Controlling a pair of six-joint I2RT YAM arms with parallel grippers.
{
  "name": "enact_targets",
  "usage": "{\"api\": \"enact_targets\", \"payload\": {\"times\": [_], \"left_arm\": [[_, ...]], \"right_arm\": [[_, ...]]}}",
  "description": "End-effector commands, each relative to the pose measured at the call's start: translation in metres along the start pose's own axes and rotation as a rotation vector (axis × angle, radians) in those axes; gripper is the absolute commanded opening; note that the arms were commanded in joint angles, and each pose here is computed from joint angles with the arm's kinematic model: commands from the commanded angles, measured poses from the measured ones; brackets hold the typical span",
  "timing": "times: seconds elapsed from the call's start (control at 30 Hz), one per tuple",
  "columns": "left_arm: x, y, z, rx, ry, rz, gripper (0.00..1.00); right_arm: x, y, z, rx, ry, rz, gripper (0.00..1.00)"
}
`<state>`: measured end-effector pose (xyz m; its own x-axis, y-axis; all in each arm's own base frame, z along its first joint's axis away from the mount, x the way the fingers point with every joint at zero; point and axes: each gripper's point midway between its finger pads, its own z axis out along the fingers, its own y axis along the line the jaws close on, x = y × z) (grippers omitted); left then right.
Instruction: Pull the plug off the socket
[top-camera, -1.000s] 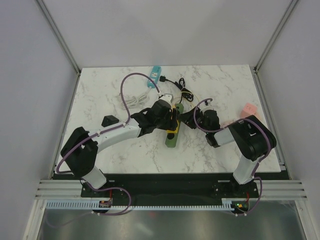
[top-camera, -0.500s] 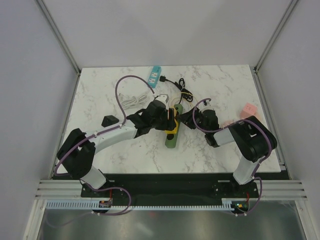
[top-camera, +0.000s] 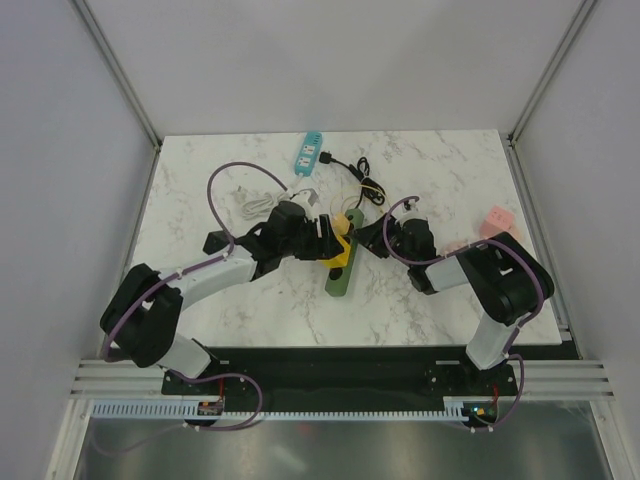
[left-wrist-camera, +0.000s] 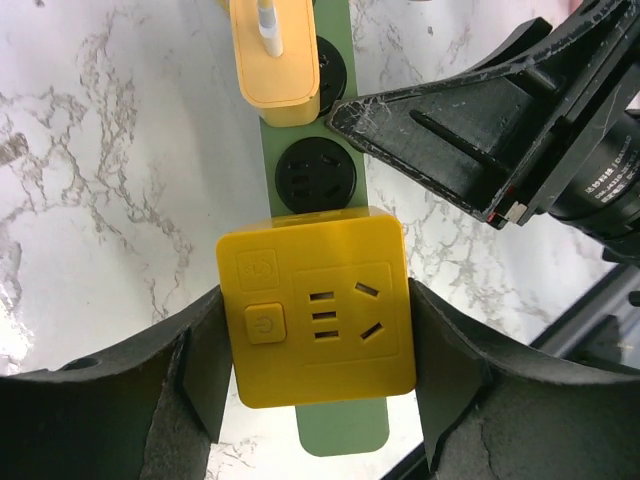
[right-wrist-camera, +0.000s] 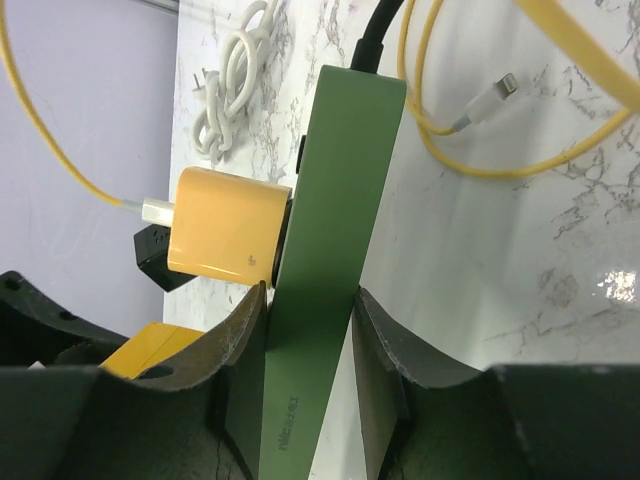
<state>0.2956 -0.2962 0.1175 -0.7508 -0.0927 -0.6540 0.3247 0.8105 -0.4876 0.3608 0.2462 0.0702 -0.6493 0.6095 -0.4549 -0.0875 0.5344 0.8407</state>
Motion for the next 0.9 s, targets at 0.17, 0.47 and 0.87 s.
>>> {"api": "enact_targets", "payload": {"times": [0.17, 0.47, 0.87], "left_arm": [[-0.048, -0.03, -0.027, 0.072, -0.152, -0.008, 0.02], [-0.044, -0.052, -0.024, -0.037, -0.152, 0.214, 0.02], [-0.054, -0.066, -0.029, -0.096, -0.216, 0.234, 0.02]], "right_arm": [[-0.016, -0.05, -0.002, 0.186, -0.073, -0.066, 0.0], [-0.016, -0.05, -0.002, 0.194, -0.073, -0.067, 0.0], [-0.017, -0.053, -0.003, 0.211, -0.079, -0.065, 0.0]]}}
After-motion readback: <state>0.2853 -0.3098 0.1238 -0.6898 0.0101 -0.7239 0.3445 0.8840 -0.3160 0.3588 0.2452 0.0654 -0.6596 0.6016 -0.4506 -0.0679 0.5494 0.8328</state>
